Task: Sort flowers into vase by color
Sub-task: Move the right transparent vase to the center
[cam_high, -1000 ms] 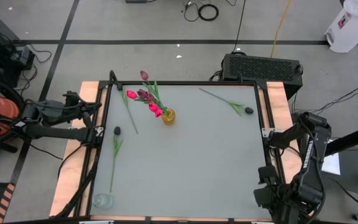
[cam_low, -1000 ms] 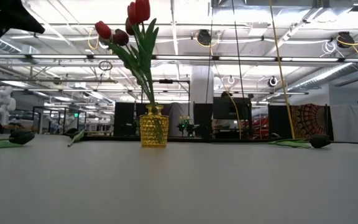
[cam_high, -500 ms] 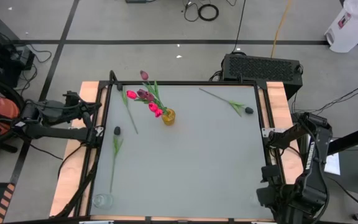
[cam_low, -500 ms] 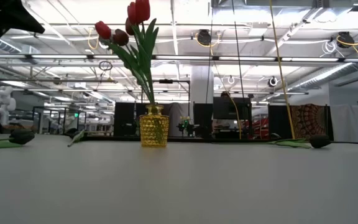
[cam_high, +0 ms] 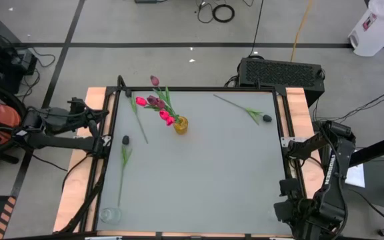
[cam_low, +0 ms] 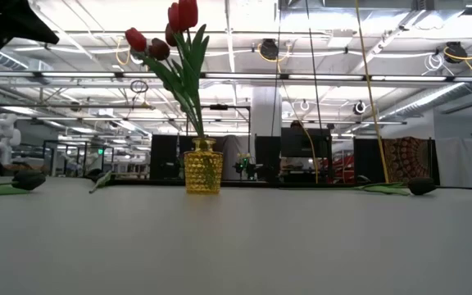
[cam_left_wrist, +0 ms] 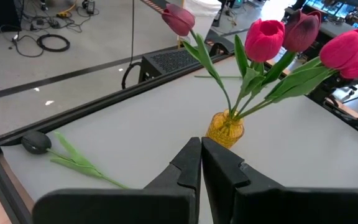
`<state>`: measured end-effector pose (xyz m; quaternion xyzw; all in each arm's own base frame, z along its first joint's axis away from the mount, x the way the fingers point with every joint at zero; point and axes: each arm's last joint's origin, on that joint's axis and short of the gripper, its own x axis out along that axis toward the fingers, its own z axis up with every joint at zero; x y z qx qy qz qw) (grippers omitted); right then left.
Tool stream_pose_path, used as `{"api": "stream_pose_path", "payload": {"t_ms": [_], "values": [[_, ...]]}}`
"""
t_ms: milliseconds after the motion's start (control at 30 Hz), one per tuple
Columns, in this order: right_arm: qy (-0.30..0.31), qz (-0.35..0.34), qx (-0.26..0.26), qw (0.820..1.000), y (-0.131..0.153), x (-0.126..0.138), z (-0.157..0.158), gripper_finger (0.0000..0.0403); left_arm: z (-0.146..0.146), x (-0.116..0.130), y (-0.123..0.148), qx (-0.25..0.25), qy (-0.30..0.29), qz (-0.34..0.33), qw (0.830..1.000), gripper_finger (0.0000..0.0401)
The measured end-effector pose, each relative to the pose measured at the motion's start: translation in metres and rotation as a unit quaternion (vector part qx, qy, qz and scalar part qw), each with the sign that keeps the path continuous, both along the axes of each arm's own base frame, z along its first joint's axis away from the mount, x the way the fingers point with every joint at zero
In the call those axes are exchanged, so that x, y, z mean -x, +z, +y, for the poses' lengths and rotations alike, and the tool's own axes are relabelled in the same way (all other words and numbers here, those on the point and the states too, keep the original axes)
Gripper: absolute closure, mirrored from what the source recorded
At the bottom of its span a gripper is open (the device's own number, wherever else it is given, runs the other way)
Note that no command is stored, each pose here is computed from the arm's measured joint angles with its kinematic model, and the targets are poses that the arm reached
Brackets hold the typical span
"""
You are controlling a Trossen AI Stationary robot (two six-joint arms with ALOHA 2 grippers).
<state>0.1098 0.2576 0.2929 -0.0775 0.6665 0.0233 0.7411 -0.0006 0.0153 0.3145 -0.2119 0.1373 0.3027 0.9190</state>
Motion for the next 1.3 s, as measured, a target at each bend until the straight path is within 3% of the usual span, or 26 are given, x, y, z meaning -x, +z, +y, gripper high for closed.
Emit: {"api": "stream_pose_path", "payload": {"t_ms": [733, 1300], "values": [[0.002, 0.012, -0.006, 1.0, -0.019, 0.0, 0.001, 0.0092, 0.0, 0.0, 0.0, 0.0, 0.0, 0.0, 1.0, 0.0381], [0.004, 0.008, -0.023, 1.0, -0.019, -0.001, 0.005, 0.0277, 0.0, 0.0, 0.0, 0.0, 0.0, 0.0, 1.0, 0.0381]]}}
